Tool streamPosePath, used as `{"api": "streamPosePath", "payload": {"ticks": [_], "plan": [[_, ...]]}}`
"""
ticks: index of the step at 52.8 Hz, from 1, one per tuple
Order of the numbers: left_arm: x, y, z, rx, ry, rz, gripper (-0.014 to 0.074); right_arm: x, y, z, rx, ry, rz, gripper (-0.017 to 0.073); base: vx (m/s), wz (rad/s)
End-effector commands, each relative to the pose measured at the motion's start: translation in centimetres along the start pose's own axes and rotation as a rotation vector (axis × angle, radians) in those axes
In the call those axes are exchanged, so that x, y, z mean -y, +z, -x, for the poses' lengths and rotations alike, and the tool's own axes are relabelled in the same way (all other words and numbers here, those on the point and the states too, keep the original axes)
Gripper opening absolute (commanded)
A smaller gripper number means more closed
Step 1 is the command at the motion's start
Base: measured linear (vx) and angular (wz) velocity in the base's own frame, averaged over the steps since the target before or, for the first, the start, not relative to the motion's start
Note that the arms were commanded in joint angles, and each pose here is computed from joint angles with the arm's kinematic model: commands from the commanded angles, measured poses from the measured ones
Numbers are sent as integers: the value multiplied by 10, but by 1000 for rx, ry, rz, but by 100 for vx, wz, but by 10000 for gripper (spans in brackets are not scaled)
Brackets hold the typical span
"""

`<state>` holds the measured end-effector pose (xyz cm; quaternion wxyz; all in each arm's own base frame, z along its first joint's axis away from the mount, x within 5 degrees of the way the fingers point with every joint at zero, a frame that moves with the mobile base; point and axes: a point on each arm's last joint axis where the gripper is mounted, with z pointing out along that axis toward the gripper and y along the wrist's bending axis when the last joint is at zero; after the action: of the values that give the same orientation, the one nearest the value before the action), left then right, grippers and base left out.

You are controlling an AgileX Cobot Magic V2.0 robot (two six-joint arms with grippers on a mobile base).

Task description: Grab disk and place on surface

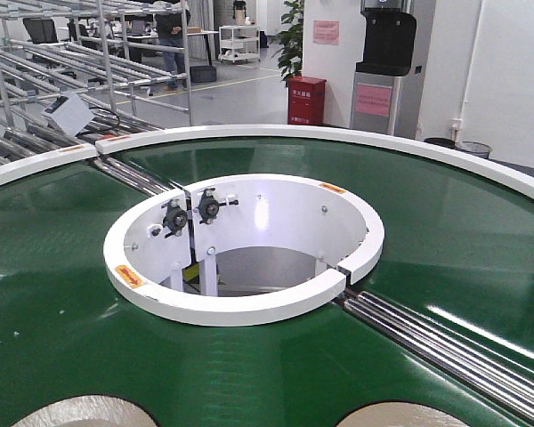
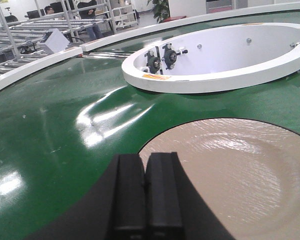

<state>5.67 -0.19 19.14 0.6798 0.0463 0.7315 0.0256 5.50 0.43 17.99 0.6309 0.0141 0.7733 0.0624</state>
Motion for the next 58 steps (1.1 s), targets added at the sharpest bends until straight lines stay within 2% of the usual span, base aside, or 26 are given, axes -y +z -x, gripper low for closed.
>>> {"api": "streamPosePath", "payload": {"ticks": [1, 31, 40, 46, 53, 55, 58], "plan": [[-1, -1, 4, 88, -10, 9, 1, 0, 2, 0, 52, -15, 3, -6, 0, 0], [-1, -1, 4, 88, -10, 9, 1, 0, 2, 1, 64, -15, 5, -6, 0, 0], [-1, -1, 4, 90, -10, 10, 1, -1, 1, 10, 156, -15, 18, -6, 0, 0], [-2, -1, 9, 140, -10, 19, 1, -2, -1, 17, 242, -14, 31, -6, 0, 0], [-4, -5, 25, 286, -13, 44, 1, -5, -6, 32, 401, -14, 54, -6, 0, 0], [-5, -7, 30, 341, -38, 51, 1, -6, -8, 39, 465, -14, 62, -6, 0, 0], [-8, -12, 44, 453, -136, 53, 1, -6, -13, 48, 515, 1, 69, -6, 0, 0]]}}
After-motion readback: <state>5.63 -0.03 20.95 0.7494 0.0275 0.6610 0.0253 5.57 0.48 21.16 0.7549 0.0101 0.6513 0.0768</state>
